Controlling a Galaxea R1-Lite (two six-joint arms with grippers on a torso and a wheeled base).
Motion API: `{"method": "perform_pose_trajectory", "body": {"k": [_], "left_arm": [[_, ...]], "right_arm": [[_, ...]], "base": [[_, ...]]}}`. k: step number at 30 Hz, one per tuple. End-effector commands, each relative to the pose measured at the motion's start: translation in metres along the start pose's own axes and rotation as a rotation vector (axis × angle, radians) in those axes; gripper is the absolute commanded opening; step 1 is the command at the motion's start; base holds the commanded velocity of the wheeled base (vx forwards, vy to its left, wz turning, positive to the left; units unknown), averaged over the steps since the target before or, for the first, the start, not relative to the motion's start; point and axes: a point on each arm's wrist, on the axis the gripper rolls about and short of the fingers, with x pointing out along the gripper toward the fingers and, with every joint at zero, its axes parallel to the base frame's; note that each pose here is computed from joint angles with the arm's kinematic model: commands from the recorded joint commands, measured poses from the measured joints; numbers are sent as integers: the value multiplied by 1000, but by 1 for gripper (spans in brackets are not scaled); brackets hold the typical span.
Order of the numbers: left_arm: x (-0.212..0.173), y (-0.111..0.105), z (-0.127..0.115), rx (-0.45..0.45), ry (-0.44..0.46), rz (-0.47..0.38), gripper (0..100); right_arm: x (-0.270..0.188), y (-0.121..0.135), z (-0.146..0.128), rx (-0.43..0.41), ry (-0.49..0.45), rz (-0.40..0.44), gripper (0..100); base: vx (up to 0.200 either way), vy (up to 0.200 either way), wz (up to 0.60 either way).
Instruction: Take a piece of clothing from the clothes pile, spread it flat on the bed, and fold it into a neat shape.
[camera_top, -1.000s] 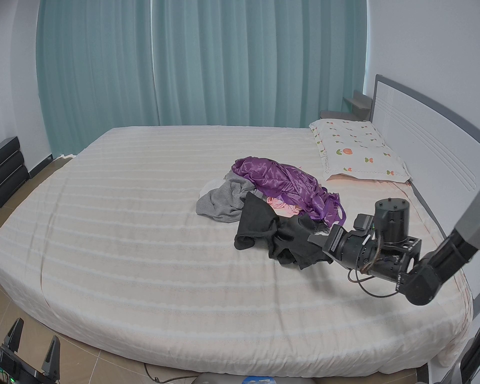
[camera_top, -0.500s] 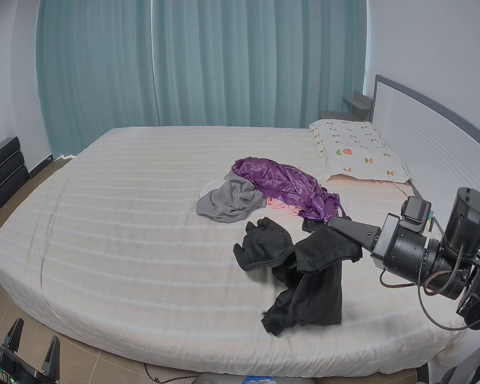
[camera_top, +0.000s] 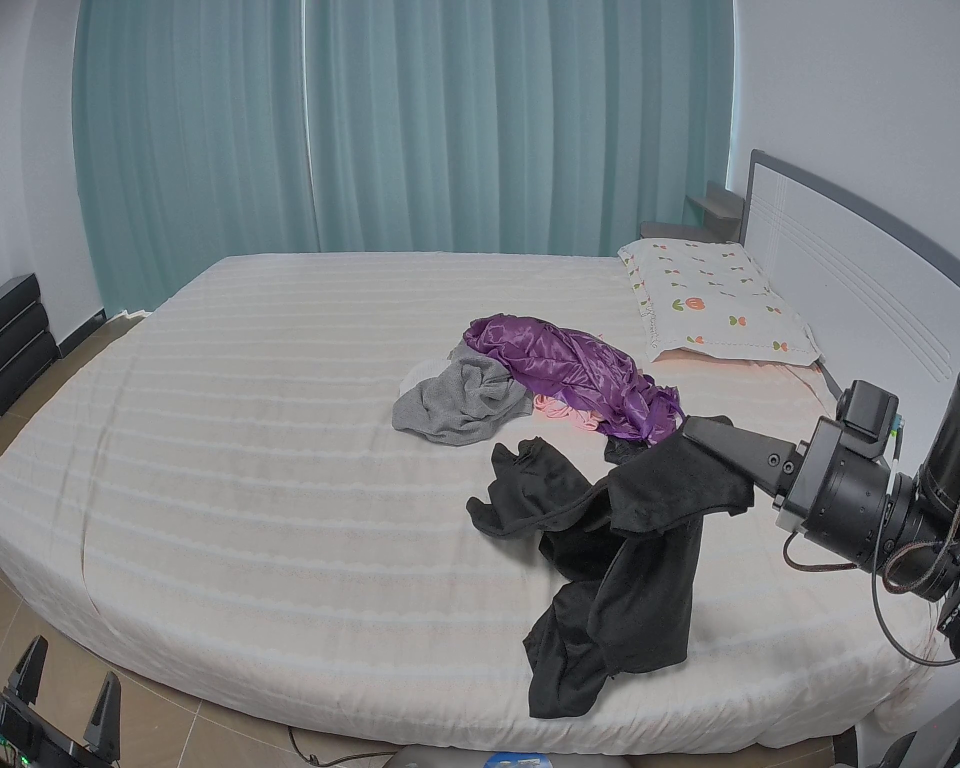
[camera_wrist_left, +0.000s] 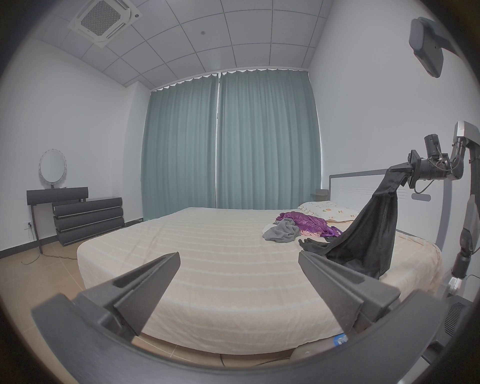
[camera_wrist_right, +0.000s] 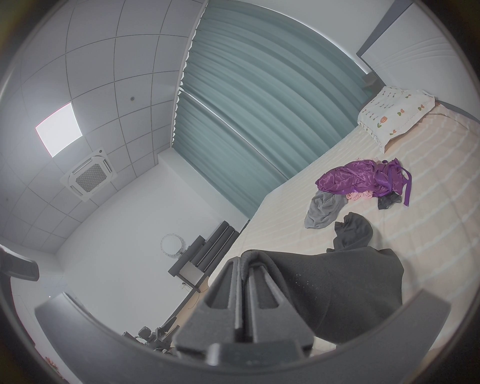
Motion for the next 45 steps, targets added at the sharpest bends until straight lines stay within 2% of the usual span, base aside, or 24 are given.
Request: {"method": "perform_pose_trajectory", "body": {"k": [1,16,17,18,19,20,21,22,24,26,27,28,31,32,34,35,37,40,42,43,44,45], "left_arm": [[0,0,-5,1,0,-2,100],[0,0,-4,-10,-11,2,100],[-2,0,6,-22,-55,-1,100],[-10,1,36,-65,-173,-13,100],[-15,1,64,-121,-241,-35,100],[-15,1,64,-121,-241,-35,100],[-11,1,85,-146,-215,-61,100],[-6,1,85,-110,-181,-66,100],[4,-1,78,-34,-89,-85,100],[17,-2,65,-29,39,-98,100],[21,-2,64,-30,73,-99,100],[29,-3,64,-53,122,-103,100],[44,-4,75,-155,174,-122,100],[45,-5,75,-160,179,-126,100],[64,-8,72,-182,295,-187,100],[64,-8,72,-182,295,-187,100],[78,-12,69,-201,382,-298,100],[90,-18,65,-213,472,-417,100],[102,-22,62,-214,540,-458,100],[104,-22,62,-214,545,-460,100],[121,-29,57,-194,610,-490,100],[129,-32,55,-188,636,-497,100]], "right_arm": [[-5,3,2,-7,-12,15,0],[-4,3,2,-6,-10,11,0],[-4,2,2,-6,-11,10,0],[-4,3,2,-7,-12,11,0],[-4,2,2,-6,-10,11,0],[-4,2,2,-6,-10,11,0],[-2,1,2,-6,-8,7,0],[-1,1,1,-5,-7,4,0],[-1,0,1,-5,-6,5,0],[-1,0,1,-5,-7,4,0],[-1,0,1,-7,-9,1,0],[-1,0,2,-7,-10,2,0],[-2,-1,2,-7,-9,-3,0],[-2,-1,2,-7,-9,-3,0],[-1,-2,1,-6,-6,-9,0],[-1,-2,1,-6,-6,-9,0],[-1,-4,2,-5,-9,-18,0],[-1,-4,3,-6,-12,-17,0],[-1,-4,2,-5,-10,-19,0],[-1,-4,2,-5,-10,-19,0],[-1,-5,3,-5,-14,-26,0],[-1,-6,3,-5,-15,-29,0]], "base": [[0,0,0],[0,0,0],[0,0,0],[0,0,0],[0,0,0],[0,0,0],[0,0,0],[0,0,0],[0,0,0],[0,0,0],[0,0,0],[0,0,0],[0,0,0],[0,0,0],[0,0,0],[0,0,0],[0,0,0],[0,0,0],[0,0,0],[0,0,0],[0,0,0],[0,0,0]]}}
